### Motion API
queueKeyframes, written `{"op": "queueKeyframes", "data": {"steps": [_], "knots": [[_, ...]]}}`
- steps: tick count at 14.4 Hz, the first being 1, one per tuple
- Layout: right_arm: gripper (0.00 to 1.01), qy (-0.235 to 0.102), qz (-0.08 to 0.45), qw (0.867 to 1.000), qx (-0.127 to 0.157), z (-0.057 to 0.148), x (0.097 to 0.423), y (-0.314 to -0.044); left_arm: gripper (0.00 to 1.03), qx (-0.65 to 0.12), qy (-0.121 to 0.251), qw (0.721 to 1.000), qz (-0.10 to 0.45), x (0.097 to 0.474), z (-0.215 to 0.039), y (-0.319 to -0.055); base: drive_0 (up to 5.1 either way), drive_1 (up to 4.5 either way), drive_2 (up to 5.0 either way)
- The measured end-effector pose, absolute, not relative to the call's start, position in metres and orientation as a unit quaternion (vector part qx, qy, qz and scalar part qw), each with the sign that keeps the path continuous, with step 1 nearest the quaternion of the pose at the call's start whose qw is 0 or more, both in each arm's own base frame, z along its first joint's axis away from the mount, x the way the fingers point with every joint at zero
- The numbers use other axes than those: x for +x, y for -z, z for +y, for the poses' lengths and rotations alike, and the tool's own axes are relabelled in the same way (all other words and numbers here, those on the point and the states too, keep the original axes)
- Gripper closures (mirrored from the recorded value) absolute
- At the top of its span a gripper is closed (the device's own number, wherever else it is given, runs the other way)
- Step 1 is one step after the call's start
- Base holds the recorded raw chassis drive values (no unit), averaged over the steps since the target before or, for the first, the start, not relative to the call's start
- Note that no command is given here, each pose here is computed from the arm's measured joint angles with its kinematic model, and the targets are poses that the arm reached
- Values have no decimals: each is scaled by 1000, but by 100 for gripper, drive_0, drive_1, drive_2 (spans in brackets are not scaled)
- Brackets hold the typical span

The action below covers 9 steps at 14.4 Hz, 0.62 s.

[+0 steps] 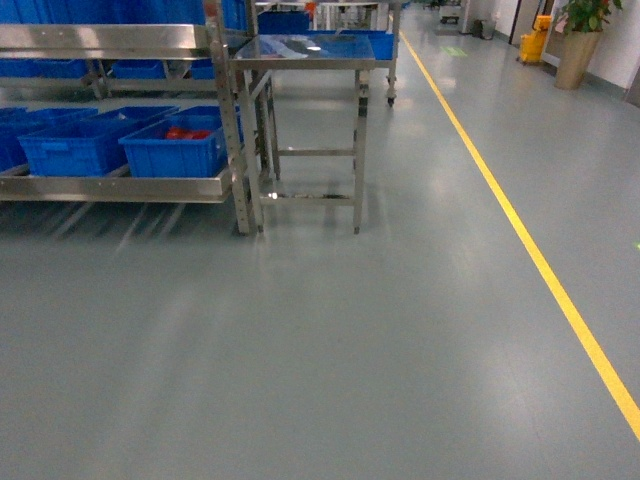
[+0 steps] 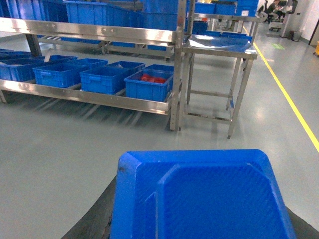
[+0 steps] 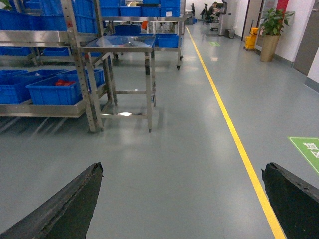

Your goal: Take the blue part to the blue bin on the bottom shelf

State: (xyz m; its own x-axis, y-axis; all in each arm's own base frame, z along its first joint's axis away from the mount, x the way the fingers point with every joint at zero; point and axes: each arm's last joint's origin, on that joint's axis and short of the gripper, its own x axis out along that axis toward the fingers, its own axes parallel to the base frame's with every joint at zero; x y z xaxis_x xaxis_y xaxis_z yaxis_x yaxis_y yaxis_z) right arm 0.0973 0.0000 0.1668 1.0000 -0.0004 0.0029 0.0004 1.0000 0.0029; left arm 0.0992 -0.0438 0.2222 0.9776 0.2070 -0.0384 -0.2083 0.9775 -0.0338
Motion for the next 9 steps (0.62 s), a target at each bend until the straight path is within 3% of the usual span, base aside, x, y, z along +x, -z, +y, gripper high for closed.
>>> {"op": "queueKeyframes", "data": {"steps": [9], "knots": [[3, 0, -2, 1000, 1, 0, 97, -167, 60, -18, -104, 994, 18, 99, -44, -222, -13, 409, -434]]}}
